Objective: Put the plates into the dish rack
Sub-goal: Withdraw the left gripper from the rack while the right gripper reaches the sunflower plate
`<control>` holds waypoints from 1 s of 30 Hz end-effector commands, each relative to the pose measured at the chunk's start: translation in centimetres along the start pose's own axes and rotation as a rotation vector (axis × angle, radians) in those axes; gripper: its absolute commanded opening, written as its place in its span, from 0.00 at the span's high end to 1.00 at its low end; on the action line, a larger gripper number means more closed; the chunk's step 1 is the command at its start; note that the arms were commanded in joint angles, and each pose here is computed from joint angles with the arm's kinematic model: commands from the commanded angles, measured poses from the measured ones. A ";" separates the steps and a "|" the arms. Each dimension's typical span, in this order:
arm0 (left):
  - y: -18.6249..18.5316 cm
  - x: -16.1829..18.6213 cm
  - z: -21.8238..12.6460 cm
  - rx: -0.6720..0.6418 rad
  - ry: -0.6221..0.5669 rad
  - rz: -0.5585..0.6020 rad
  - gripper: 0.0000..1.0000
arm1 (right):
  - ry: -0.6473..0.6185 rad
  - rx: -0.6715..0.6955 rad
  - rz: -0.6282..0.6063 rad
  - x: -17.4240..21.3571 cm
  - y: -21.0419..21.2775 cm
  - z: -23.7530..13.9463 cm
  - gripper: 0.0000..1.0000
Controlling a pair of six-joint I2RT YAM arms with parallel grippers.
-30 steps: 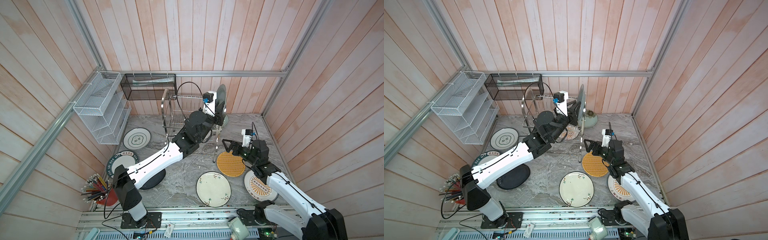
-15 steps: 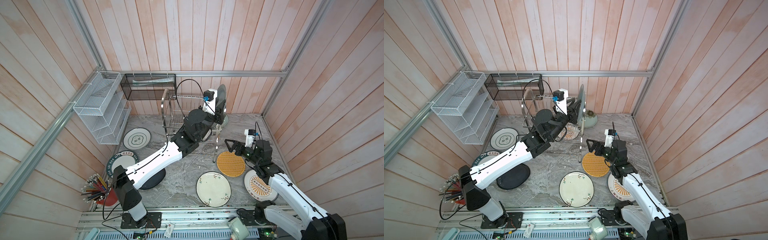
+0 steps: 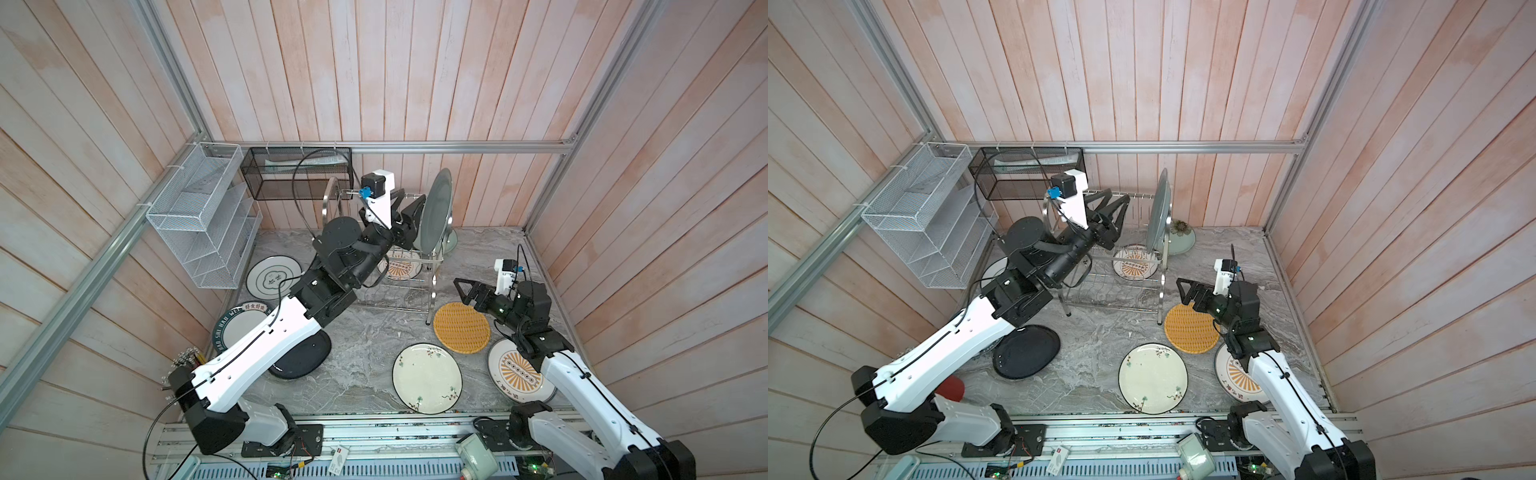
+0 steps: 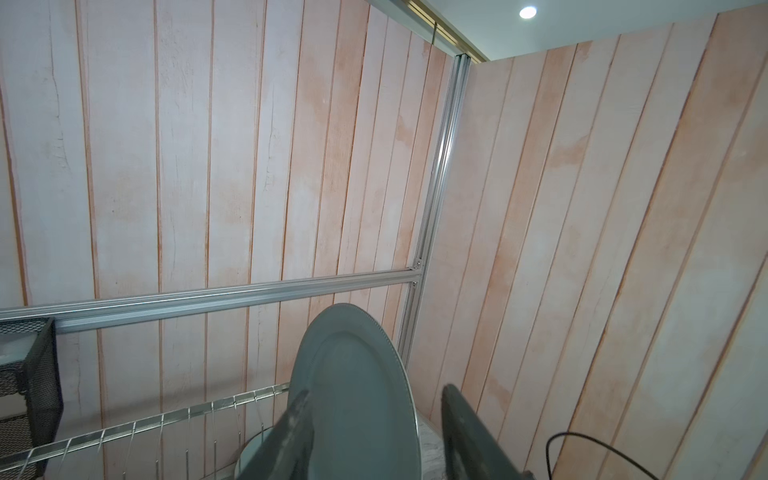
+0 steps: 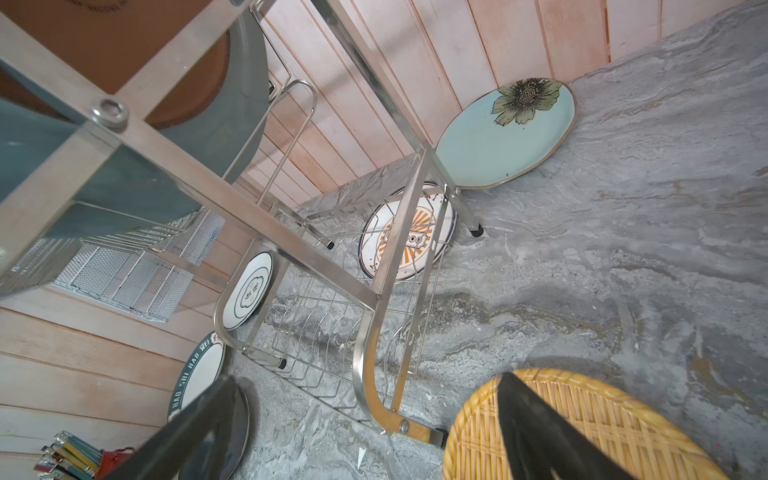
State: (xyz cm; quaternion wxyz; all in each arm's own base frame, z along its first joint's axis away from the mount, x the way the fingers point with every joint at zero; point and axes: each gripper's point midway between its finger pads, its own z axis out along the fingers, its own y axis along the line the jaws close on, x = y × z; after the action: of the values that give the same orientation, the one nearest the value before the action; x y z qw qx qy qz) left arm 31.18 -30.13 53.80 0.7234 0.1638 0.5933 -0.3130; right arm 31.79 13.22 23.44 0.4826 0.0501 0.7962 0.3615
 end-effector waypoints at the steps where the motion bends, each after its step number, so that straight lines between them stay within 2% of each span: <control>1: -0.1 1.9 -2.3 0.057 0.092 -0.006 0.31 | 0.001 0.008 0.016 -0.2 0.0 -0.7 0.02; 3: 0.3 2.5 -4.2 0.067 0.111 0.005 0.18 | 0.004 0.030 0.019 -0.1 -0.4 -1.0 0.02; 6: 0.8 3.7 -7.1 0.079 0.151 0.026 0.02 | -0.001 0.038 0.028 0.0 -0.4 -1.7 0.02; 7: 1.0 4.2 -8.0 0.076 0.164 0.030 0.00 | -0.005 0.037 0.034 0.1 -0.4 -1.9 0.02; 11: 1.6 6.9 -12.1 0.100 0.234 0.037 0.00 | 0.007 0.094 0.058 1.2 -1.9 -2.0 0.02; 19: 4.4 13.6 -18.2 0.001 0.381 -0.015 0.00 | -0.018 0.136 0.155 -0.1 -4.8 0.7 0.03; 23: 5.1 15.9 -20.3 -0.019 0.420 -0.006 0.00 | -0.008 0.177 0.300 -0.7 -7.9 3.5 0.05; 30: 6.0 19.5 -22.1 -0.039 0.447 0.016 0.00 | 0.023 0.178 0.392 -2.7 -10.8 10.5 0.09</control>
State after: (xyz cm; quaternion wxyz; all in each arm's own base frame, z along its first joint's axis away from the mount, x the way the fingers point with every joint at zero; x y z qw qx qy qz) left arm 20.19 -17.66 29.74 0.5774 0.2234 0.7409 -0.2604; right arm 41.17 9.34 13.54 0.3637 0.2391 0.8325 0.3429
